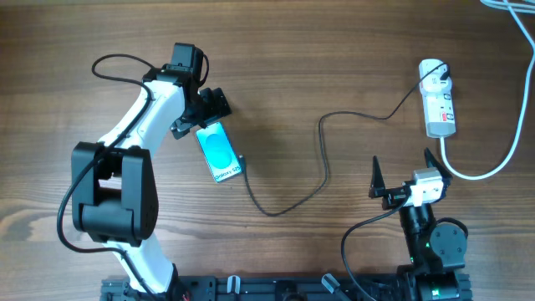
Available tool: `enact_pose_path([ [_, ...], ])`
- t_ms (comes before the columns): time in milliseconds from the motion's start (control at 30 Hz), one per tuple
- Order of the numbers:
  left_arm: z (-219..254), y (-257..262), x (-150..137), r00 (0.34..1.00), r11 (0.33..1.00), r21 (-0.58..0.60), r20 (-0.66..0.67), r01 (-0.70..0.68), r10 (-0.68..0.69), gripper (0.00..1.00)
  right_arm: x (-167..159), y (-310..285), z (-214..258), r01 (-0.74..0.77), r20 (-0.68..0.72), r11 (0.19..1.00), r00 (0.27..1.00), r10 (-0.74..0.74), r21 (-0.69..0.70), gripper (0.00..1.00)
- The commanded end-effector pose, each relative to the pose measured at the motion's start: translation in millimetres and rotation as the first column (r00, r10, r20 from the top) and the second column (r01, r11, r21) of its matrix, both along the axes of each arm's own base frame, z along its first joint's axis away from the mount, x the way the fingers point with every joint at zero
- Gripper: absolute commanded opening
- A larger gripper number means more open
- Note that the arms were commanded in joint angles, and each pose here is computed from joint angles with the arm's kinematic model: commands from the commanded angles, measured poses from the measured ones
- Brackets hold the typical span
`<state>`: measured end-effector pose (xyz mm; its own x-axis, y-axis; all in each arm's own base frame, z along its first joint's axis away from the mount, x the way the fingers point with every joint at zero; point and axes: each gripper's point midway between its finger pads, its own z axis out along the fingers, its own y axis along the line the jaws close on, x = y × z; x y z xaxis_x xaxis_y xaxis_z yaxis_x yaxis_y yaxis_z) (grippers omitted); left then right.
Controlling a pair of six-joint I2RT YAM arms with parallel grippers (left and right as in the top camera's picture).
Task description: Plug charger to phone and switch on socket
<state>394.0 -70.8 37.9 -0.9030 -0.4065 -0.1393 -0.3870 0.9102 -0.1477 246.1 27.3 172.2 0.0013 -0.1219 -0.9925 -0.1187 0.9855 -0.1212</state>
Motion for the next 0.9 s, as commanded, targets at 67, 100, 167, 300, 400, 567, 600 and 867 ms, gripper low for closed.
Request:
enact_pose_path([
  [67, 6.5, 4.0, 1.7, 1.0, 1.0, 0.018, 0.023, -0.001, 0.001, 1.0, -0.8, 0.9, 2.8, -0.008, 0.014, 1.0, 1.0, 0.008, -0.008, 1.0],
  [100, 6.4, 4.0, 1.4, 1.0, 1.0, 0.018, 0.022, -0.001, 0.001, 1.0, -0.8, 0.9, 2.8, -0.008, 0.014, 1.0, 1.0, 0.008, -0.008, 1.0],
  [167, 6.4, 4.1, 1.4, 1.0, 1.0, 0.018, 0.021, -0.001, 0.001, 1.0, -0.8, 1.0, 2.8, -0.008, 0.014, 1.0, 1.0, 0.009, -0.008, 1.0],
  [300, 6.4, 4.0, 1.4, 1.0, 1.0, 0.018, 0.022, -0.001, 0.001, 1.0, -0.8, 0.9, 2.8, -0.008, 0.014, 1.0, 1.0, 0.008, -0.008, 1.0],
  [400, 6.4, 4.0, 1.4, 1.0, 1.0, 0.018, 0.022, -0.001, 0.001, 1.0, -0.8, 0.9, 2.8, -0.008, 0.014, 1.0, 1.0, 0.008, -0.008, 1.0],
  [567, 6.2, 4.2, 0.3, 1.0, 1.0, 0.019, 0.017, -0.001, 0.001, 1.0, -0.8, 0.9, 2.8, -0.008, 0.014, 1.0, 1.0, 0.008, -0.008, 1.0],
  [600, 6.0, 4.3, -0.5, 1.0, 1.0, 0.02, 0.014, -0.001, 0.001, 1.0, -0.8, 0.9, 2.8, -0.008, 0.014, 1.0, 1.0, 0.008, -0.007, 1.0],
  [867, 6.1, 4.2, 0.0, 1.0, 1.0, 0.019, 0.016, -0.001, 0.001, 1.0, -0.8, 0.9, 2.8, -0.008, 0.014, 1.0, 1.0, 0.008, -0.007, 1.0],
])
